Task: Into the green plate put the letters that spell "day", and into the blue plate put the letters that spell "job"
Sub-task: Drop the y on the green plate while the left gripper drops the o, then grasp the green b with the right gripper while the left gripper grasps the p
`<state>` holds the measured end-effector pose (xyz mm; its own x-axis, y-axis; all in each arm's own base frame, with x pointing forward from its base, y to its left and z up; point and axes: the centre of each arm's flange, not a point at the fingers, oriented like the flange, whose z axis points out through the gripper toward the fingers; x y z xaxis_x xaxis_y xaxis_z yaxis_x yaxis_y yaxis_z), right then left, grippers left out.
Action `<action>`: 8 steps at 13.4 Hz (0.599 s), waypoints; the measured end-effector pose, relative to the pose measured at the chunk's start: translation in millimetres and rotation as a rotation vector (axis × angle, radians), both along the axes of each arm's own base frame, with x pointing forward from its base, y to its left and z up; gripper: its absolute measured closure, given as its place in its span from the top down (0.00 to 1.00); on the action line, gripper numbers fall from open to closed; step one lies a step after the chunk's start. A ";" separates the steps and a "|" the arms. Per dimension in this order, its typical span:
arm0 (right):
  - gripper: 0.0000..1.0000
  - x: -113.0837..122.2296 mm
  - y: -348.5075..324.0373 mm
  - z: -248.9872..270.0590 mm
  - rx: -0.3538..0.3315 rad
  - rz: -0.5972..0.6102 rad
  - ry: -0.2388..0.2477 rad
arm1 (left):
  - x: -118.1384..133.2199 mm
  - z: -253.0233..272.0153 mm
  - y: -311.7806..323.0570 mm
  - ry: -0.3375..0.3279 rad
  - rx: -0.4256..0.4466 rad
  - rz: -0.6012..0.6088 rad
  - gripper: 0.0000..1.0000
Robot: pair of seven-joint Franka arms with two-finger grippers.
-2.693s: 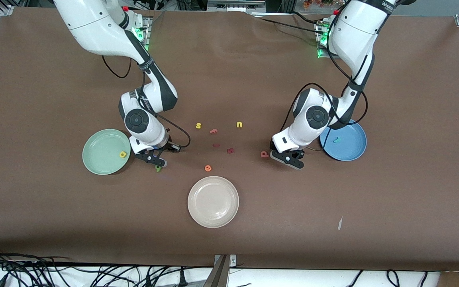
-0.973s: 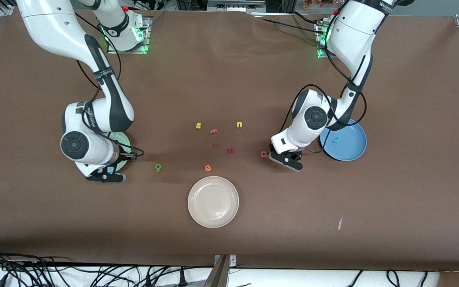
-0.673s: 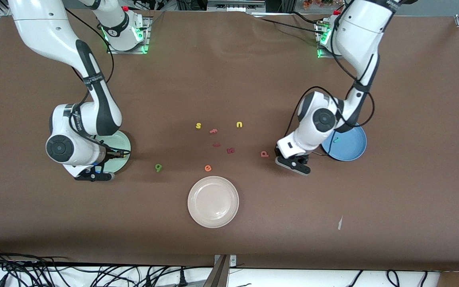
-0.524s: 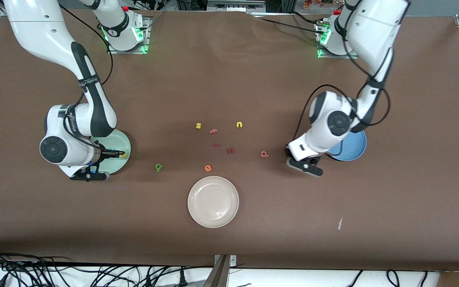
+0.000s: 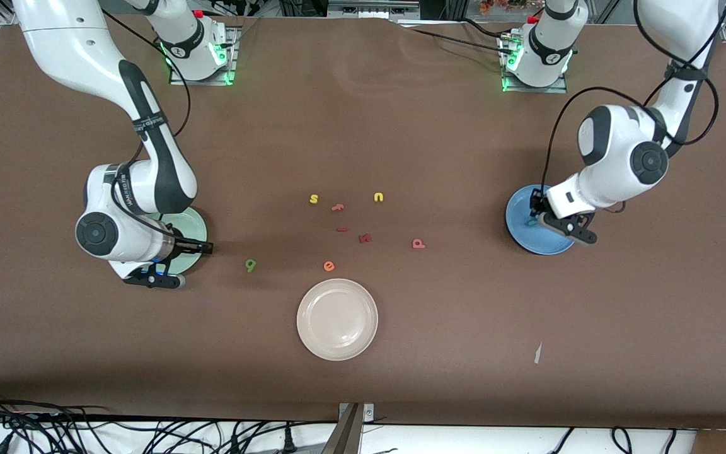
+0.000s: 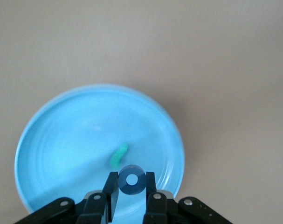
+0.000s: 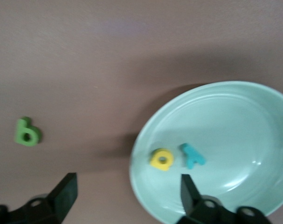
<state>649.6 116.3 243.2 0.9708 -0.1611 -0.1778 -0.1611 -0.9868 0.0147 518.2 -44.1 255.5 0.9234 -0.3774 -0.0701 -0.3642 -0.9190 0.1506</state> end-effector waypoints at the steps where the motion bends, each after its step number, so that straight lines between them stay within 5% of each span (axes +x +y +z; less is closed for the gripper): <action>1: 1.00 0.7 7.7 2.3 0.024 -0.051 -0.002 | -7.0 -2.6 6.0 0.009 0.003 0.001 0.30; 2: 1.00 1.2 13.9 3.3 0.052 -0.096 -0.007 | -9.6 -3.8 7.3 0.011 0.004 0.000 0.31; 5: 1.00 2.9 40.7 -3.8 0.068 -0.187 -0.052 | -8.9 -3.1 2.6 0.001 0.003 -0.008 0.61; 8: 1.00 -6.9 87.1 -21.3 0.052 -0.254 -0.065 | -7.0 -1.3 -1.2 -0.012 0.000 -0.011 0.68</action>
